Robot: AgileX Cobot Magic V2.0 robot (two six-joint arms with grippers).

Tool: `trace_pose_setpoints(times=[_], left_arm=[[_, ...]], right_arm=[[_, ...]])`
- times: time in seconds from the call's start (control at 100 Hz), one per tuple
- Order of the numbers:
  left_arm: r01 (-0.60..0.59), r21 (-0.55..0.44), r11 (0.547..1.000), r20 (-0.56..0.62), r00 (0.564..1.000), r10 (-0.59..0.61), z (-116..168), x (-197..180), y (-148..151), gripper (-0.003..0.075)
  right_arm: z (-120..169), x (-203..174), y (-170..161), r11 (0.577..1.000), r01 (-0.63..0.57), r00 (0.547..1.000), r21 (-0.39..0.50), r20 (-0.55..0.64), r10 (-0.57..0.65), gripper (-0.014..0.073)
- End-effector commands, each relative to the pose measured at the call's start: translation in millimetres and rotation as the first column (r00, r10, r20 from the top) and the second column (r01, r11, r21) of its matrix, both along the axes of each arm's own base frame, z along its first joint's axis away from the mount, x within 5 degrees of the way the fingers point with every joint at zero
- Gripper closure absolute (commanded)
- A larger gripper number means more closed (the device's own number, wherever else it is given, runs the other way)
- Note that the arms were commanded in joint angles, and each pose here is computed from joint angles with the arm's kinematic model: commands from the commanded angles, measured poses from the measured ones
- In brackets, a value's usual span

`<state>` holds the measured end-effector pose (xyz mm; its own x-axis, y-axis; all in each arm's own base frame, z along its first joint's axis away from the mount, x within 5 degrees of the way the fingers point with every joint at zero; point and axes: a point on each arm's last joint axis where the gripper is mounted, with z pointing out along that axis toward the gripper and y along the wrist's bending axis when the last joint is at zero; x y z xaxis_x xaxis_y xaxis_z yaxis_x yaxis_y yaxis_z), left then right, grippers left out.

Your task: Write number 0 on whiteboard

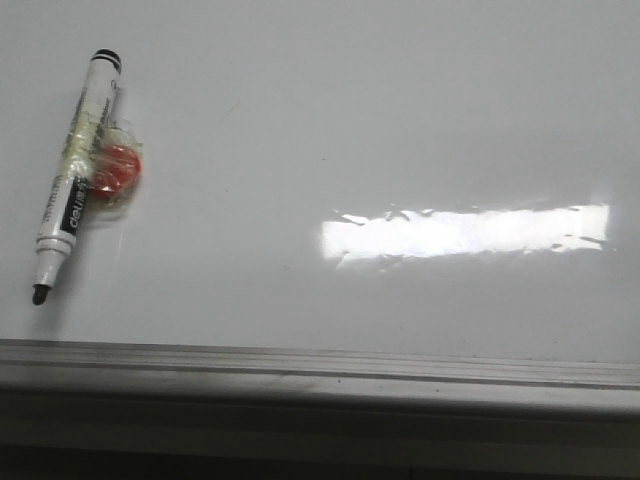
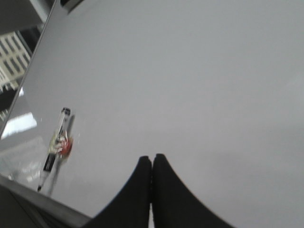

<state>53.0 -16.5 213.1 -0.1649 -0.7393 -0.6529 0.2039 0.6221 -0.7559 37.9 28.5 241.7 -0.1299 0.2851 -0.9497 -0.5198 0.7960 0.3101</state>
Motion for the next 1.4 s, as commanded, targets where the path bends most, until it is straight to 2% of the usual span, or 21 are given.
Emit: trace_pose_setpoints(times=[0.0, 0.05, 0.1, 0.2, 0.3, 0.39, 0.44, 0.49, 0.61, 0.66, 0.71, 0.81, 0.85, 0.9, 0.95, 1.02, 1.23, 1.39], left_arm=[[0.036, 0.169, 0.985, 0.030, 0.999, -0.042, 24.7, -3.3, -3.6, 0.0740], [0.083, 0.295, 0.952, -0.031, 0.997, -0.077, 34.0, -1.2, -7.1, 0.0740], [0.110, 0.377, 0.920, -0.067, 0.994, -0.092, 48.0, 1.5, -8.7, 0.0739], [0.212, 0.548, 0.809, -0.174, 0.975, -0.138, 74.4, 15.6, -14.6, 0.0731], [0.379, 0.606, 0.699, -0.331, 0.919, -0.211, 93.1, 38.8, -25.5, 0.0654], [0.504, 0.569, 0.650, -0.443, 0.854, -0.274, 104.4, 57.9, -35.6, 0.0544], [0.569, 0.541, 0.620, -0.500, 0.810, -0.307, 105.2, 69.7, -41.3, 0.0468], [0.617, 0.523, 0.588, -0.535, 0.774, -0.337, 106.2, 77.9, -46.4, 0.0423], [0.701, 0.485, 0.523, -0.590, 0.704, -0.395, 104.2, 88.3, -61.3, 0.0414], [0.723, 0.475, 0.502, -0.598, 0.683, -0.419, 104.8, 89.6, -68.4, 0.0414], [0.738, 0.455, 0.499, -0.603, 0.667, -0.436, 105.1, 90.4, -75.3, 0.0414], [0.747, 0.419, 0.517, -0.600, 0.655, -0.459, 106.6, 91.6, -88.3, 0.0414], [0.752, 0.416, 0.511, -0.601, 0.649, -0.466, 106.4, 91.9, -93.2, 0.0414], [0.748, 0.413, 0.519, -0.607, 0.651, -0.456, 105.3, 93.6, -97.6, 0.0414], [0.729, 0.410, 0.548, -0.613, 0.665, -0.427, 103.4, 97.0, -100.1, 0.0414], [0.713, 0.428, 0.556, -0.623, 0.678, -0.390, 99.1, 101.9, -102.7, 0.0416], [0.710, 0.428, 0.559, -0.638, 0.676, -0.370, 87.7, 116.2, -111.2, 0.0416], [0.722, 0.413, 0.554, -0.666, 0.655, -0.357, 78.7, 123.0, -115.5, 0.0416]], right_arm=[[26.3, -6.4, -2.7, 0.990, 0.008, 0.998, -0.141, 0.067, 0.002, 0.0634], [33.6, -6.5, -3.2, 0.973, 0.009, 0.999, -0.229, 0.053, 0.004, 0.0634], [41.2, -4.8, -4.1, 0.949, 0.017, 0.999, -0.315, 0.037, -0.006, 0.0634], [55.7, 3.5, -5.6, 0.883, 0.039, 0.999, -0.468, 0.009, -0.039, 0.0634], [71.0, 16.0, -3.5, 0.833, 0.046, 0.998, -0.552, -0.013, -0.064, 0.0630], [82.5, 26.0, 1.1, 0.824, 0.039, 0.997, -0.566, -0.028, -0.066, 0.0581], [87.9, 31.6, 4.3, 0.826, 0.035, 0.997, -0.562, -0.031, -0.064, 0.0512], [91.7, 36.9, 8.3, 0.836, 0.022, 0.997, -0.548, -0.047, -0.057, 0.0398], [96.2, 45.1, 16.3, 0.869, -0.013, 0.995, -0.495, -0.089, -0.036, 0.0136], [95.0, 47.6, 18.7, 0.875, -0.028, 0.993, -0.483, -0.111, -0.030, 0.0069], [94.1, 49.4, 20.3, 0.878, -0.037, 0.992, -0.477, -0.126, -0.027, 0.0043], [93.1, 53.0, 22.2, 0.877, -0.041, 0.990, -0.478, -0.135, -0.028, 0.0048], [93.5, 53.5, 22.4, 0.879, -0.038, 0.991, -0.476, -0.130, -0.028, 0.0048], [94.8, 54.1, 22.5, 0.882, -0.031, 0.993, -0.470, -0.118, -0.028, 0.0048], [96.0, 54.5, 22.6, 0.885, -0.024, 0.994, -0.465, -0.106, -0.029, 0.0048], [97.0, 54.8, 22.7, 0.888, -0.018, 0.995, -0.460, -0.096, -0.029, 0.0048], [96.4, 54.6, 22.7, 0.886, -0.021, 0.994, -0.463, -0.101, -0.029, 0.0049], [96.3, 54.6, 22.7, 0.886, -0.022, 0.994, -0.463, -0.102, -0.029, 0.0049]])
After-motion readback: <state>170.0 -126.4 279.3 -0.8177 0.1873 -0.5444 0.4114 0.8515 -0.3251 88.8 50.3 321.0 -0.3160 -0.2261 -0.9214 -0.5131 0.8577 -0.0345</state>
